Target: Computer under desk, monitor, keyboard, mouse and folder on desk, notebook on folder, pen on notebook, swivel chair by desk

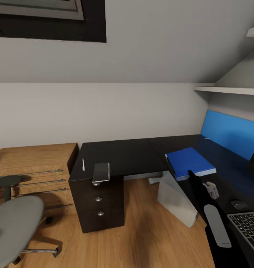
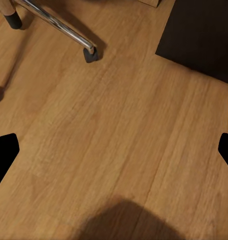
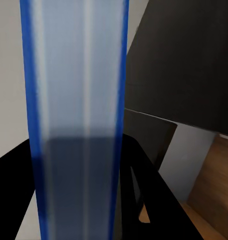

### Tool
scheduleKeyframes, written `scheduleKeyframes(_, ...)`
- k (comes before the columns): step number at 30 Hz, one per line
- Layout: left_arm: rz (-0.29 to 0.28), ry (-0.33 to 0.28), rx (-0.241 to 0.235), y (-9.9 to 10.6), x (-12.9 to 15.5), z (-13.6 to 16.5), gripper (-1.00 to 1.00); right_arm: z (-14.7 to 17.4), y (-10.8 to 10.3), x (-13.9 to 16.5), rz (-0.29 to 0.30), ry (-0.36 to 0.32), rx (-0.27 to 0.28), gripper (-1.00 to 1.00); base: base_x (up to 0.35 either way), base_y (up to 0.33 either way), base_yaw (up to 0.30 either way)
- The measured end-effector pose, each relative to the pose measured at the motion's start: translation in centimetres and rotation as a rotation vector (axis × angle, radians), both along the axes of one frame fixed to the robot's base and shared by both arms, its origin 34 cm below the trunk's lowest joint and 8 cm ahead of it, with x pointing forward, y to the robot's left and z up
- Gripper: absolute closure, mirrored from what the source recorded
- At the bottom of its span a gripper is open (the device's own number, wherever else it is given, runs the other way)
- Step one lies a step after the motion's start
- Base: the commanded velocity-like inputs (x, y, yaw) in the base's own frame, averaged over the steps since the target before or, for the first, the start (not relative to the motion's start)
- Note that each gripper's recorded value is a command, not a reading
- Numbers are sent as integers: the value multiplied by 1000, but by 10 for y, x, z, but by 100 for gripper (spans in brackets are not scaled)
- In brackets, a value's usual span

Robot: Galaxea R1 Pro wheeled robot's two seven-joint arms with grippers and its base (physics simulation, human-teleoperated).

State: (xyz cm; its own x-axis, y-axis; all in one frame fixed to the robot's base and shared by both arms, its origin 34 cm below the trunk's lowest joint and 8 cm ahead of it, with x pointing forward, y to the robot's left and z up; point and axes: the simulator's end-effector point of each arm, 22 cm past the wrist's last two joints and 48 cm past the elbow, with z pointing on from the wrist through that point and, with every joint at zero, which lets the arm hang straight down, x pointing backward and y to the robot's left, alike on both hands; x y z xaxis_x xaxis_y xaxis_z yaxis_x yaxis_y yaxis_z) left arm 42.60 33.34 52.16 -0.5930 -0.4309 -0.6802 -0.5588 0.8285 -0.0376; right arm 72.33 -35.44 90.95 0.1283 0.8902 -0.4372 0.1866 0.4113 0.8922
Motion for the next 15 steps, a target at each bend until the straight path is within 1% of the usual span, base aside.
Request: scheduleKeyframes(15,0,0,0,0,0,0,-100,3,0,0,-1,-11,0,100,0,0,0)
